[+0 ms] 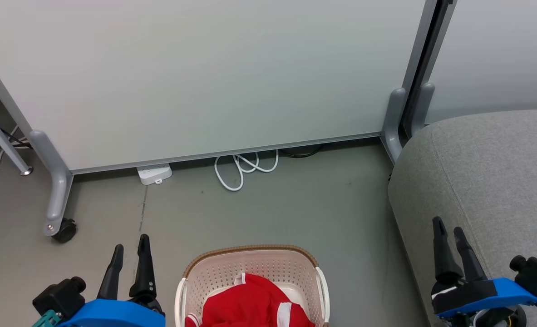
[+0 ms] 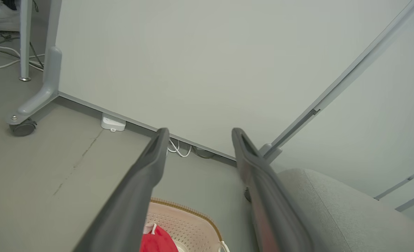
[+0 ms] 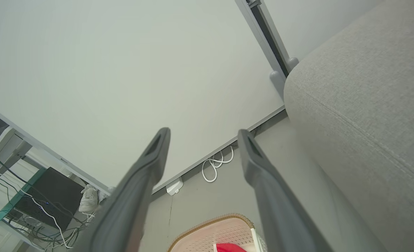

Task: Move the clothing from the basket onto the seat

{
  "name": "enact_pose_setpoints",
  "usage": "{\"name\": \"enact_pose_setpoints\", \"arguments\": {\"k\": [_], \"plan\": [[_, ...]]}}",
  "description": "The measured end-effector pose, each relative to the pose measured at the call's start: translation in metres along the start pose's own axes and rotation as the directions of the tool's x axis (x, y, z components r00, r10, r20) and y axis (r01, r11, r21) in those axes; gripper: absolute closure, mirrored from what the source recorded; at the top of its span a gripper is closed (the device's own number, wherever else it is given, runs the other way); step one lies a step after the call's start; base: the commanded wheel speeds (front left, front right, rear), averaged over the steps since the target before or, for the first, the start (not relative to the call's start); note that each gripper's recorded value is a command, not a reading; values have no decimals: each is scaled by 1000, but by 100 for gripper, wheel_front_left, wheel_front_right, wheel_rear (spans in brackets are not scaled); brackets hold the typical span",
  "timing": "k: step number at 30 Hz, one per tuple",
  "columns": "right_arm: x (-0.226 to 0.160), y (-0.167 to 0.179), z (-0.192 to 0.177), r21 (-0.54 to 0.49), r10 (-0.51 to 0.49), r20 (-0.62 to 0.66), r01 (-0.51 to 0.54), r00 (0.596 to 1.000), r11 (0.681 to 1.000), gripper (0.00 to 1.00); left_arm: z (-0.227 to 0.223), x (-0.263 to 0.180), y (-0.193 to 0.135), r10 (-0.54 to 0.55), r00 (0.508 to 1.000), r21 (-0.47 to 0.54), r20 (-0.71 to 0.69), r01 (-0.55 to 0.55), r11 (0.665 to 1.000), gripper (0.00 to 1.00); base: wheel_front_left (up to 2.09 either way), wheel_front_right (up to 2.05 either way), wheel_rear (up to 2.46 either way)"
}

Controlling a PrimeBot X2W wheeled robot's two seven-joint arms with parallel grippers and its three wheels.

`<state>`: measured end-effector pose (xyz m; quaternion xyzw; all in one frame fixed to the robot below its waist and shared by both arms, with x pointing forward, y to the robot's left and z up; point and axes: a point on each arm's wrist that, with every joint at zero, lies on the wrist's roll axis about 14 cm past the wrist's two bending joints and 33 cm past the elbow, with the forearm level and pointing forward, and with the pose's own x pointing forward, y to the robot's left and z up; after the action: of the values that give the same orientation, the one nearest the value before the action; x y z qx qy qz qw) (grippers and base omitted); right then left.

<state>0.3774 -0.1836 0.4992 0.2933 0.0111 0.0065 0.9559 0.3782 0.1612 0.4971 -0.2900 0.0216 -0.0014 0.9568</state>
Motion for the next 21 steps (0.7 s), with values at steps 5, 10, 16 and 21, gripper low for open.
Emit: {"name": "enact_pose_setpoints", "arguments": {"k": [5,10,16,21], "plan": [[0,3,1,-60,12,2,-12,1000,998,0,0,0,-4,-14,1000,63,8,14,998,0,0,0,0],[-1,4,1,-114,18,3,-18,1000,993,0,0,-1,-7,-29,999,118,14,27,993,0,0,0,0],[-1,7,2,-178,30,6,-29,1000,984,0,1,-1,-10,-43,999,177,25,38,983,0,0,0,0],[-1,9,2,-228,40,7,-37,999,973,0,2,-1,-13,-54,998,225,34,45,973,0,0,0,0]]}}
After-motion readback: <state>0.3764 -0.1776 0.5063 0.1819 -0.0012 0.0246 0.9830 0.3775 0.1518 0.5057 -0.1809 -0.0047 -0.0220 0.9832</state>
